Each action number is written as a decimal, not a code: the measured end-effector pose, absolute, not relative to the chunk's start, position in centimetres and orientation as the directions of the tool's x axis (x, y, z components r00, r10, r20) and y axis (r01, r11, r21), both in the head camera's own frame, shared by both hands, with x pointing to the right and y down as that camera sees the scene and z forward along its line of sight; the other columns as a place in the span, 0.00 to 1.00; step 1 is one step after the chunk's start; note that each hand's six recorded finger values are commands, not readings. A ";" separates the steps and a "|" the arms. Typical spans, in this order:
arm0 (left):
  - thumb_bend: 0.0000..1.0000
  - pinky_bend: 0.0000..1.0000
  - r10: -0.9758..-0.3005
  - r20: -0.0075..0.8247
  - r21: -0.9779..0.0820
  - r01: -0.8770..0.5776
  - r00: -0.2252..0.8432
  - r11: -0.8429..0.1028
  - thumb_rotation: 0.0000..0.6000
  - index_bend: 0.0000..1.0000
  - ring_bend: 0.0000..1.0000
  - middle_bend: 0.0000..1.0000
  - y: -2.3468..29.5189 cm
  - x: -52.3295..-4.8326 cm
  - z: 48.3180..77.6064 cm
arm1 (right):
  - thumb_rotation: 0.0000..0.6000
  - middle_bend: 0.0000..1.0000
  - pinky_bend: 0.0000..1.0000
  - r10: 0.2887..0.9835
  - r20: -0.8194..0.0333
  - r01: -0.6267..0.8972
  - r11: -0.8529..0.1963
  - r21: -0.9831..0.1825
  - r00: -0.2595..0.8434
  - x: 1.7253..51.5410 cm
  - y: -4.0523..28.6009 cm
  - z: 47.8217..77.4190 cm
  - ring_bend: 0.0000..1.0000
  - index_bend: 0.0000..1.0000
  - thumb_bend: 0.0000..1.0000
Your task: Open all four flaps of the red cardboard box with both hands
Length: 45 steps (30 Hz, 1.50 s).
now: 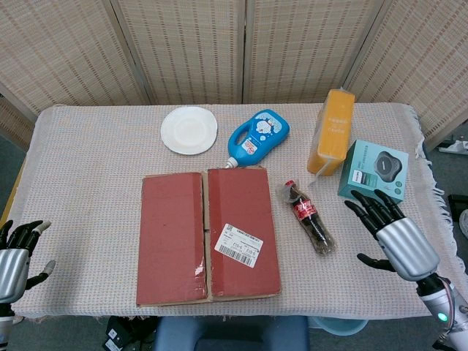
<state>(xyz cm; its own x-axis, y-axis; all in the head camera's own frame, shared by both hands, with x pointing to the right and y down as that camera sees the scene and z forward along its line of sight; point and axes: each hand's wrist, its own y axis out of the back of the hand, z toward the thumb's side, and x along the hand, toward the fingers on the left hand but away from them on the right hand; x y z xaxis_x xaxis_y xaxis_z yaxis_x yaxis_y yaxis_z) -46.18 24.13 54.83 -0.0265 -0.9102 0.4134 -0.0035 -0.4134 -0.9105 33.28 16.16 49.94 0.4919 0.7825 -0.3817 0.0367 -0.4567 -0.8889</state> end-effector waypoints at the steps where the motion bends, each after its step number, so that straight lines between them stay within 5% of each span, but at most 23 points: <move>1: 0.32 0.00 -0.910 0.413 -0.911 -0.004 -0.028 -0.413 1.00 0.21 0.19 0.19 24.2 -46.2 54.7 | 1.00 0.05 0.00 0.758 -0.384 0.030 -0.468 -0.883 0.527 32.0 15.9 49.7 0.12 0.08 0.09; 6: 0.32 0.00 -0.909 0.414 -0.910 -0.007 -0.039 -0.414 1.00 0.22 0.19 0.19 24.4 -46.5 54.4 | 0.97 0.06 0.00 0.649 -0.396 -0.008 -0.515 -0.857 0.649 26.9 15.3 49.2 0.12 0.12 0.10; 10: 0.32 0.00 -0.906 0.420 -0.907 -0.011 -0.049 -0.420 1.00 0.25 0.19 0.19 24.7 -46.7 54.4 | 0.73 0.07 0.00 0.542 -0.420 -0.046 -0.572 -0.819 0.728 23.1 15.3 49.3 0.10 0.13 0.09; 14: 0.32 0.00 -0.903 0.427 -0.904 -0.013 -0.056 -0.427 1.00 0.26 0.19 0.19 24.8 -46.8 54.4 | 0.63 0.10 0.00 0.443 -0.433 -0.077 -0.624 -0.778 0.785 19.7 15.3 49.2 0.10 0.15 0.05; 34: 0.32 0.00 -0.891 0.447 -0.894 -0.021 -0.083 -0.447 1.00 0.26 0.19 0.19 25.3 -47.4 54.9 | 0.58 0.27 0.00 0.205 -0.440 -0.203 -0.669 -0.715 0.874 9.0 15.7 50.2 0.14 0.29 0.04; 45: 0.32 0.00 -0.884 0.458 -0.889 -0.026 -0.091 -0.457 1.00 0.25 0.19 0.19 25.5 -47.7 55.2 | 0.58 0.29 0.00 0.154 -0.443 -0.260 -0.625 -0.736 0.883 6.4 16.6 51.0 0.15 0.33 0.04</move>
